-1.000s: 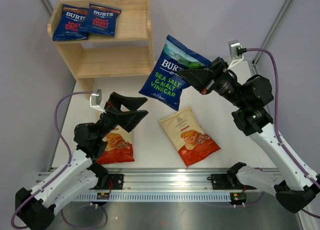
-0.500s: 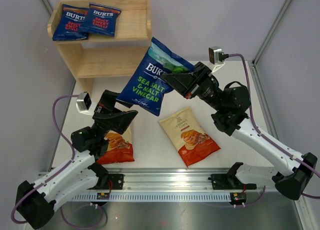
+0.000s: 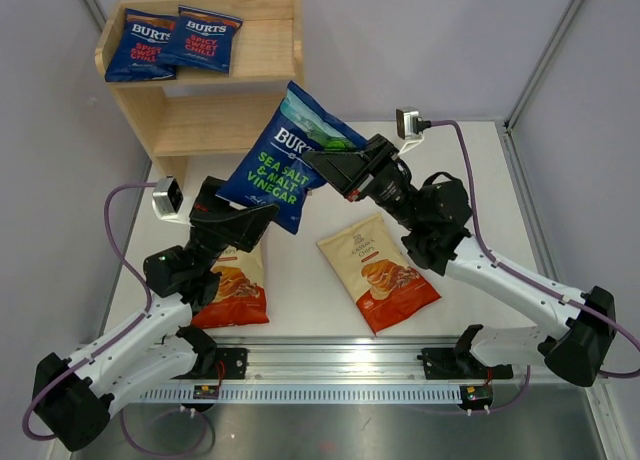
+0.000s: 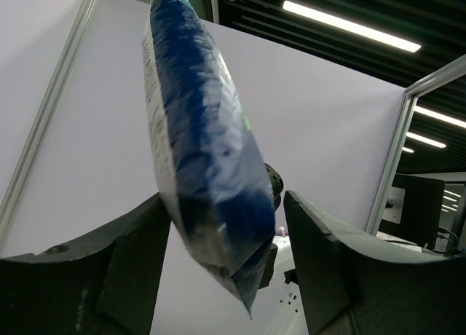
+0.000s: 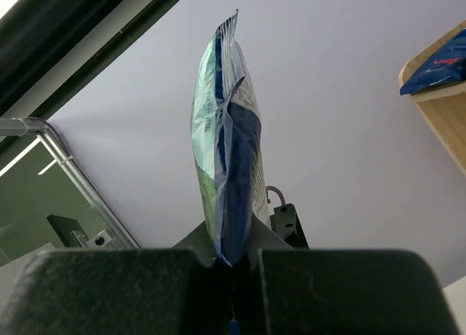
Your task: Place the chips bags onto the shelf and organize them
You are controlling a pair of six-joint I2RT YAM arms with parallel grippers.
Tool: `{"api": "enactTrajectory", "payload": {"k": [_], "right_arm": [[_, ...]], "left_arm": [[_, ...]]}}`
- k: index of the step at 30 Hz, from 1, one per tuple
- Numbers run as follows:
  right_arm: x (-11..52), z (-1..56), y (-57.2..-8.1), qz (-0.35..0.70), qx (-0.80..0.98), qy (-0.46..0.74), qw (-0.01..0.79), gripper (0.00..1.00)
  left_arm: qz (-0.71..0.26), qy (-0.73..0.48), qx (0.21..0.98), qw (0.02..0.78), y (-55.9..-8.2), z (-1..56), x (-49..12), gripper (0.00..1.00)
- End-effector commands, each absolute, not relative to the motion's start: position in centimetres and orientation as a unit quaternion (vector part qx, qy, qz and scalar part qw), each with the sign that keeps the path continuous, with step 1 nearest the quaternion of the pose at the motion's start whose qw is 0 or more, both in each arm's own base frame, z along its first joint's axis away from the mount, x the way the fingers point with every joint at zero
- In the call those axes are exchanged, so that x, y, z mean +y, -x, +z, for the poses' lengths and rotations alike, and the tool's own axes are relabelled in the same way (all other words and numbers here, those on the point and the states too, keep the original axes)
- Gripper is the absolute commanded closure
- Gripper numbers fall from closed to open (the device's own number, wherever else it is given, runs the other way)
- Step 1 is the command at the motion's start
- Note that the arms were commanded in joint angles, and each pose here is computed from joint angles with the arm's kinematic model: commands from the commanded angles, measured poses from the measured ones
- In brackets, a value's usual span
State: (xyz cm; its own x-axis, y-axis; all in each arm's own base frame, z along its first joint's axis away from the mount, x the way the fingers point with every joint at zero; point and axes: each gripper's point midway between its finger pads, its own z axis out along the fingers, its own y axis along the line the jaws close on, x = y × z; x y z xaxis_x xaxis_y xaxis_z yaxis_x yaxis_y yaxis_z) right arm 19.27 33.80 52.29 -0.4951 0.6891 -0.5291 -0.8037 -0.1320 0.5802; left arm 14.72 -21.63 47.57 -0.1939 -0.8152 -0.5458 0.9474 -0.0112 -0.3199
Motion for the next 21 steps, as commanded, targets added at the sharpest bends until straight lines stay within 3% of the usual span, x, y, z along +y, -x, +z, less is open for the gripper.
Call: {"api": "enactTrajectory", "payload": {"k": [1,2,3,8,10,16,21], "right_arm": [[32.9,54.2,-18.9,0.751,0.391,0.053,0.529,1.00],[33.0,54.0,-19.0,0.750,0.392,0.053,0.530,1.00],[32.9,53.8,-19.2,0.750,0.394,0.048,0.530,1.00],[32.6,53.2,-19.3,0.737,0.400,0.046,0.543,0.98],[32.3,53.2,-19.2,0.732,0.402,0.047,0.548,0.91],[30.4,52.9,-20.0,0.679,0.443,0.027,0.584,0.43],[26.8,52.0,-21.5,0.587,0.503,-0.012,0.634,0.27]], "left_arm": [[-0.688,-0.106,0.277,0.662,-13.8,49.9,-20.3,0.39],[-0.685,-0.104,0.283,0.663,-14.0,49.9,-20.4,0.44],[-0.682,-0.100,0.283,0.667,-14.0,50.0,-20.2,0.56],[-0.668,-0.076,0.309,0.673,-15.1,49.4,-19.9,0.71],[-0.663,-0.069,0.315,0.675,-15.4,49.4,-19.8,0.73],[-0.643,-0.053,0.356,0.676,-16.5,48.8,-19.8,0.78],[-0.605,-0.017,0.393,0.692,-17.9,49.3,-18.6,0.78]]}}
